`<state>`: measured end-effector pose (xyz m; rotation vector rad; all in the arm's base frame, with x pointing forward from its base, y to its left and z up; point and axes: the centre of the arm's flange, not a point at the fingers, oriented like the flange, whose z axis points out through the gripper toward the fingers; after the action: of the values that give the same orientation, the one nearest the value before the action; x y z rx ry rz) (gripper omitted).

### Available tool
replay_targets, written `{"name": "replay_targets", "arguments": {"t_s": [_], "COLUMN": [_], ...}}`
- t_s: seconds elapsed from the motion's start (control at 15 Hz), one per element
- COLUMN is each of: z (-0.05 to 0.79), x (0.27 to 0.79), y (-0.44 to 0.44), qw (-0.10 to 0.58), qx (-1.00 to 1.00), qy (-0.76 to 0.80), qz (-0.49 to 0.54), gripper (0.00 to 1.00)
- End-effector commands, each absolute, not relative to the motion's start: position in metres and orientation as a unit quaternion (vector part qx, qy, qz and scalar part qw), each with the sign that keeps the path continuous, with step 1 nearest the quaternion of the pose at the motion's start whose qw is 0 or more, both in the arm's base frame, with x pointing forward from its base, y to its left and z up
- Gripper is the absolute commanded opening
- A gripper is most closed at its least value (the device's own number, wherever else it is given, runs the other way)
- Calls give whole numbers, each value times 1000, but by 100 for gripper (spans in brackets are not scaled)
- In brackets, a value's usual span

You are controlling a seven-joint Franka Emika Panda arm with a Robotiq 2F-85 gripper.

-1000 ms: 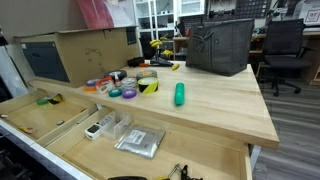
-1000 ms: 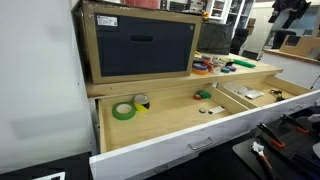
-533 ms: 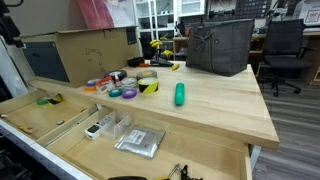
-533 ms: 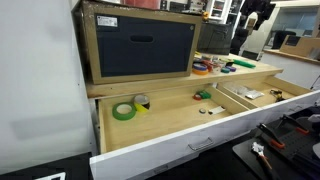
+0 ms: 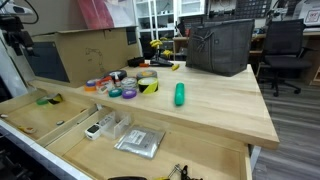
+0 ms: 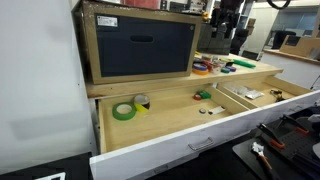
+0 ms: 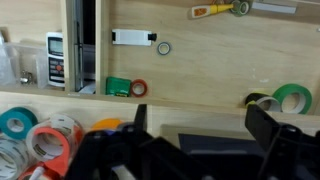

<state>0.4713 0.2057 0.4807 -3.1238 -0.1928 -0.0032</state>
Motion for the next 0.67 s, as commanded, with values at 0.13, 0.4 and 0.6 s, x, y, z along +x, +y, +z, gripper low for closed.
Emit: {"name": "replay_targets", "arguments": {"t_s": [0.13, 0.4, 0.6], "z": [451, 426, 421], "x": [483, 476, 471], "y": [265, 275, 274], "qw": [-55, -84, -76], "qx": [-989, -981, -981], "qy": [-134, -172, -179], "qz": [13, 19, 24], "gripper": [100, 100, 100]}}
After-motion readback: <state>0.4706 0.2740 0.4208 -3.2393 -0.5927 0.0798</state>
